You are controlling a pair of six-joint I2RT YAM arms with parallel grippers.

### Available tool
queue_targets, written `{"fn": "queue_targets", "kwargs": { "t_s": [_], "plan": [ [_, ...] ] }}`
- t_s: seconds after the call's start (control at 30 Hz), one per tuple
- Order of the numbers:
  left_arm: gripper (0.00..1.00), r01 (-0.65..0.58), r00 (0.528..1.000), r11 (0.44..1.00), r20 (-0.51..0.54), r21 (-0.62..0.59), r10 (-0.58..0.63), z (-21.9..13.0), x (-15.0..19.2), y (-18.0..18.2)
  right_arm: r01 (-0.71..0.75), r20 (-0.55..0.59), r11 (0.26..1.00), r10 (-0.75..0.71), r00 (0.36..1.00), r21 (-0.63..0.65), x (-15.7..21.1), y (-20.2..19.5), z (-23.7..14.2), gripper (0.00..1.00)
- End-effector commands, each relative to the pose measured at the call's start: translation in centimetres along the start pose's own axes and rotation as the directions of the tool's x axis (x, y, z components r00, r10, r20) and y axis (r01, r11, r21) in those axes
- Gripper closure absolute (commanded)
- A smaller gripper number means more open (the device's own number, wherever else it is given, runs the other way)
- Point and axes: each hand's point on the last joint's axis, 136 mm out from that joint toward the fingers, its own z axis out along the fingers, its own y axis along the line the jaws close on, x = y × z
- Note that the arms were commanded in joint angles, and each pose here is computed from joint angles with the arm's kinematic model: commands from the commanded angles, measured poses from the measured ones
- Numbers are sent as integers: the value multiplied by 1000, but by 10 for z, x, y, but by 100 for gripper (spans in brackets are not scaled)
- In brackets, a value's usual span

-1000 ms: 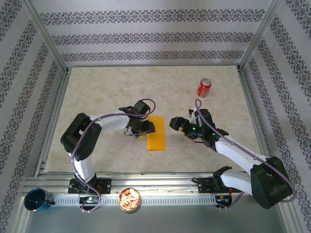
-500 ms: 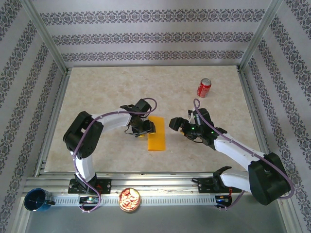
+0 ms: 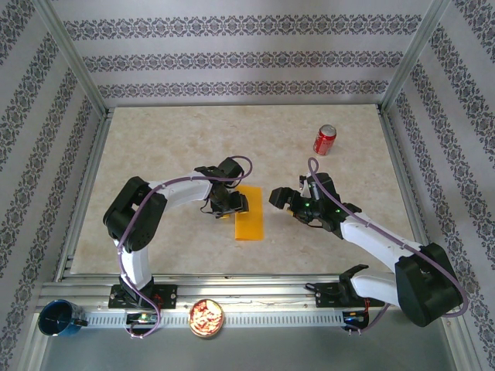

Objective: Fold a paper plane with a square sheet of paper (pick it up from the middle)
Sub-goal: Hold the square sheet of paper at the center of the table.

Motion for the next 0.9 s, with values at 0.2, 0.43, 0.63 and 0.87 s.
{"fn": "queue_targets", "kwargs": {
  "t_s": [0.2, 0.43, 0.63, 0.87],
  "plan": [
    [39, 10, 1000, 999, 22, -43, -9, 17, -7, 4, 13, 2, 1000, -13, 1000, -3, -2, 7, -1, 8],
    [39, -14, 1000, 998, 10, -65, 15, 19, -7, 3, 10, 2, 1000, -10, 1000, 2, -2, 6, 0, 8],
    [39, -25, 1000, 995, -1, -97, 25, 23, -6, 9, 14, -2, 1000, -14, 1000, 3, -1, 7, -1, 8],
    [39, -45, 999, 994, -12, -96, 44, 24, -6, 7, 11, -1, 1000, -11, 1000, 11, -1, 5, -1, 8]
  ]
}}
